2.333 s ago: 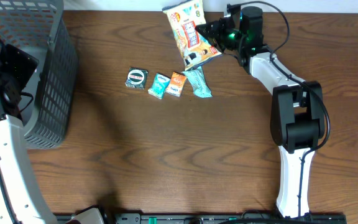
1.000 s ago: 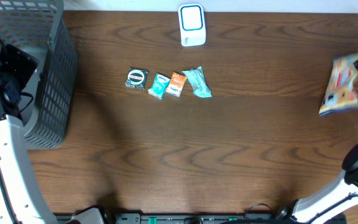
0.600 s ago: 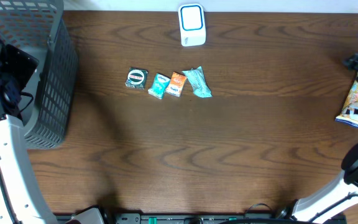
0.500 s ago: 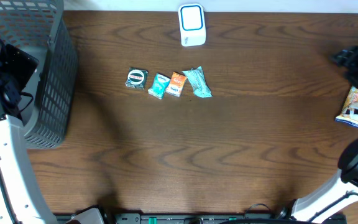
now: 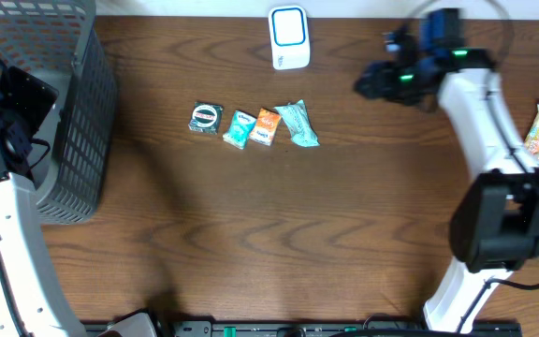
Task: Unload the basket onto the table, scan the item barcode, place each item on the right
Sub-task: 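Carry the snack bag to the table's right edge and release it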
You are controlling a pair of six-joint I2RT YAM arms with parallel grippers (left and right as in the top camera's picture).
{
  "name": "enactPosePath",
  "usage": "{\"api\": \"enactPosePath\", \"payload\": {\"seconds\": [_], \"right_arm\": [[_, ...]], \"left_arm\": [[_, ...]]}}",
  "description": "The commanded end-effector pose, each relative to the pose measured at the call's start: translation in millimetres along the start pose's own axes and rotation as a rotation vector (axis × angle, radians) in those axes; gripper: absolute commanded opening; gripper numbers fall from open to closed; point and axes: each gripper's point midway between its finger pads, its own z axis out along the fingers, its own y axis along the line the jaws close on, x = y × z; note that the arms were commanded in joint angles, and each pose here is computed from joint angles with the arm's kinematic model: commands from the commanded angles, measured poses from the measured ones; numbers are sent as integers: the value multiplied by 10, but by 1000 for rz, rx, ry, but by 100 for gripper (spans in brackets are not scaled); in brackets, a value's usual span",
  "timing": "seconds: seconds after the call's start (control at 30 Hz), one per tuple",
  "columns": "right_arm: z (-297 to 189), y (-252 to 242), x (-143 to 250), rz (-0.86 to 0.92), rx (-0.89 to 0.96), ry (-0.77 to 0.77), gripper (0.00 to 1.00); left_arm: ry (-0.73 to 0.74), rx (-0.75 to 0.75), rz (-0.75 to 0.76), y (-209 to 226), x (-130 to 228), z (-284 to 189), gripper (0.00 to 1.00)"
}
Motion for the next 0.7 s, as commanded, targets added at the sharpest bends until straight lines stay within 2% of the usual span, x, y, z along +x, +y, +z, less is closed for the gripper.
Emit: {"api": "enactPosePath", "payload": {"seconds": [0.0,0.07,0.13,0.2,0.27,0.3,0.37,0.47,0.53,0.67], "right_arm": [[296,191,75,-105,189,-6,67],[404,361,102,-161,219,-14,72],[579,540,174,-242,307,-25,81],[689,586,234,-287,384,-27,81],[769,601,295,-300,439,-25,72],[839,592,346,-290,489,-29,58],[904,598,379,-274,494,-28,36],[989,615,416,-238,458,-17,14],[1021,658,423,-228,413,-8,7],[1070,759,440,-220,337,5,7]], "left_arm": [[-11,-6,-8,13,-34,-12,97],[-11,-6,-8,13,-34,-12,97],[-11,-6,-8,13,-34,-12,98],[-11,-6,-8,13,-34,-12,98],[-11,-6,-8,12,-33,-12,97],[-11,-6,-8,13,-34,-12,98],[-11,-6,-8,12,-33,-12,98],[-11,-6,-8,13,-34,-12,98],[-11,-6,-8,13,-34,-12,98],[-11,-6,-8,13,-34,-12,97]]}}
